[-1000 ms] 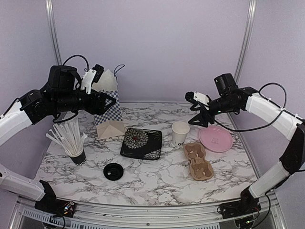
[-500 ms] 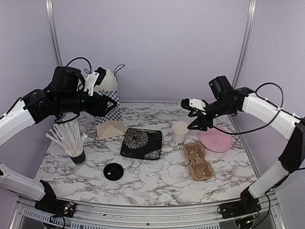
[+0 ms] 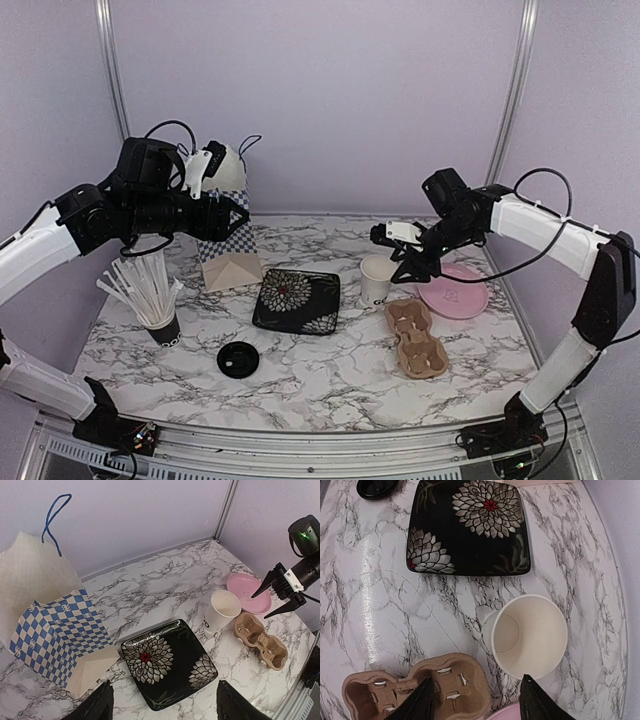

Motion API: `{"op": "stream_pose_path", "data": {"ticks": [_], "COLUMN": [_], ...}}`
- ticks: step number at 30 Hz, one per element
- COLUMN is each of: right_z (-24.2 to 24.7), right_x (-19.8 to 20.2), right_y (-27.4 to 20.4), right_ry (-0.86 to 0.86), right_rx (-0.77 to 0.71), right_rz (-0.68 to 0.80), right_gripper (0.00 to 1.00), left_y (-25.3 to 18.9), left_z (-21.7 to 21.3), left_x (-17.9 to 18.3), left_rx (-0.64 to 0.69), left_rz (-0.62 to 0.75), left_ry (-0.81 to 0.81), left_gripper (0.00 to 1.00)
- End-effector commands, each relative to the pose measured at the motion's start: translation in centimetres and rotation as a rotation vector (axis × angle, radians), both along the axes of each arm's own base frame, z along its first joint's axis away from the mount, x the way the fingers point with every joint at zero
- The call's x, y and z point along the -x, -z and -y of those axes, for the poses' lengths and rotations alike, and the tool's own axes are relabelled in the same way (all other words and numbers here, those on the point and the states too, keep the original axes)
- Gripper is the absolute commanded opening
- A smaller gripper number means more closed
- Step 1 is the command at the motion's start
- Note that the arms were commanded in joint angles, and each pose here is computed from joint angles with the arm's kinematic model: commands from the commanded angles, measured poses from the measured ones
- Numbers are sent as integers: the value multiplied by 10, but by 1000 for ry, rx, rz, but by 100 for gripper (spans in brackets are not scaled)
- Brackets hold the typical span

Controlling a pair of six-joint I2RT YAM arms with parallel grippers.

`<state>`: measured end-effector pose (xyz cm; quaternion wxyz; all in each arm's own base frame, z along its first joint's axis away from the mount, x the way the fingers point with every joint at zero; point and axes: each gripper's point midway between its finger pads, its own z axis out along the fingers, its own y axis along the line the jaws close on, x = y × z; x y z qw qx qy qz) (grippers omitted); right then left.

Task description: Pack the takeout coffee

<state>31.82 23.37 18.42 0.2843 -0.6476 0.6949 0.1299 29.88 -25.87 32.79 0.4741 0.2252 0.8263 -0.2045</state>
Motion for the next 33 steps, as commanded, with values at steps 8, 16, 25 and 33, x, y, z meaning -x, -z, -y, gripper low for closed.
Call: {"op": "stream_pose_path", "data": {"ticks": [8, 16, 25, 33], "right_z": [-4, -19, -27, -48], "right_x": [-16, -33, -39, -9], "right_y": [6, 38, 54, 29], "right_ry": [-25, -36, -45, -115], "right_rx": [94, 160, 184, 184], "right_rz": [33, 6, -47, 45], "right_gripper": [50, 45, 5, 0], "left_y": [-2, -8, -23, -28], "left_z": [3, 4, -7, -6], "left_x": [-1, -1, 2, -3], "left_rx": [19, 62, 63, 15], "left_rz": [3, 1, 29, 56], "left_ry": [-15, -30, -62, -56], "left_gripper": [71, 71, 71, 71]}}
